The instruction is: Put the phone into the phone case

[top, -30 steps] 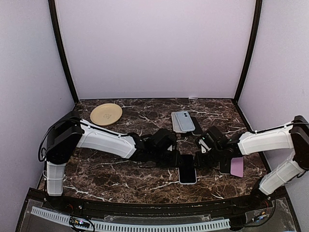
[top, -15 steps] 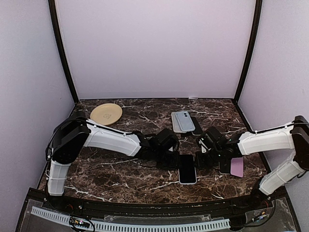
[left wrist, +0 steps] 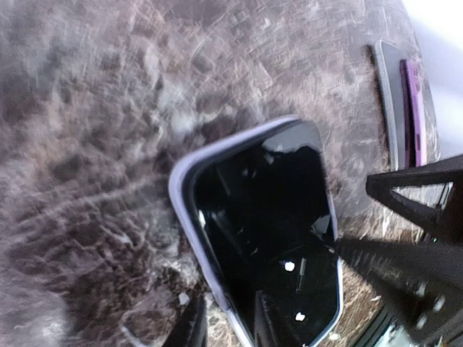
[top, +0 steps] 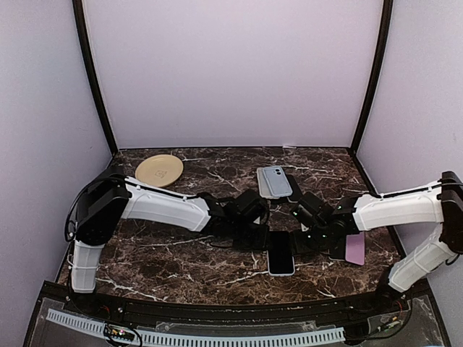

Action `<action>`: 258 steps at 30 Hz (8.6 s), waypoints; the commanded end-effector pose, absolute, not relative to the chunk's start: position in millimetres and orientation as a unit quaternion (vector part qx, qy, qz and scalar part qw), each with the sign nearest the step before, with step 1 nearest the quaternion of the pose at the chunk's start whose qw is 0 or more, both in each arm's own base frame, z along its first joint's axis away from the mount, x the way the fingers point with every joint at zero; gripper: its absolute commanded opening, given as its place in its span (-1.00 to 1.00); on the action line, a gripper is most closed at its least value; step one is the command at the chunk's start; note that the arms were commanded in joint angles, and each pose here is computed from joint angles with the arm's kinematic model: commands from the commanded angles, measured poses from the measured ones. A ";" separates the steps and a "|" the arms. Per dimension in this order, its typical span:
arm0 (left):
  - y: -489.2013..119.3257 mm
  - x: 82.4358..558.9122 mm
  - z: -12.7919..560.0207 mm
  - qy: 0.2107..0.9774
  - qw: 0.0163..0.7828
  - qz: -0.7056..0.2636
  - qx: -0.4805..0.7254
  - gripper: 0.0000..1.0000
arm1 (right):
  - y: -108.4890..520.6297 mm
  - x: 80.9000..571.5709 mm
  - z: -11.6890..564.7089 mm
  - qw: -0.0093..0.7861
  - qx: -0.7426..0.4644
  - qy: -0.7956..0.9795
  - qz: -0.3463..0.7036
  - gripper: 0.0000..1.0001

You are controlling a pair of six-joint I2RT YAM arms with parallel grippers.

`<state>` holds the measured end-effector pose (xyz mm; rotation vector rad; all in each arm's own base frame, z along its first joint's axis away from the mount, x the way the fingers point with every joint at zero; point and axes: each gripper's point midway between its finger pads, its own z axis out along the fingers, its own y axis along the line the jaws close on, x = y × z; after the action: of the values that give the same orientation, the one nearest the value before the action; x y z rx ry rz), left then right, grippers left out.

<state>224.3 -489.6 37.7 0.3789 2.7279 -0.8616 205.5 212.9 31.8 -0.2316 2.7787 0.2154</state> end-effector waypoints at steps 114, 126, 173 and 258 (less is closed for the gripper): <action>-383.1 116.1 403.6 0.463 0.573 -0.536 0.413 -1.00 | 345.1 109.8 371.0 0.489 -0.525 0.550 0.427 0.95; -386.4 102.0 398.6 0.448 0.547 -0.553 0.441 -1.00 | 351.6 98.8 392.2 0.470 -0.533 0.514 0.480 -0.44; -391.7 117.5 389.6 0.481 0.556 -0.539 0.412 -1.00 | 360.7 111.9 388.8 0.464 -0.516 0.538 0.477 -0.49; -382.9 207.3 356.3 0.603 0.671 -0.370 0.223 -1.00 | 364.4 204.9 390.4 0.597 -0.183 0.662 0.415 0.97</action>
<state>196.9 -391.4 307.2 0.6702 1.4624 -0.8227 198.0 357.7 369.0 -0.5000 1.5733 0.9785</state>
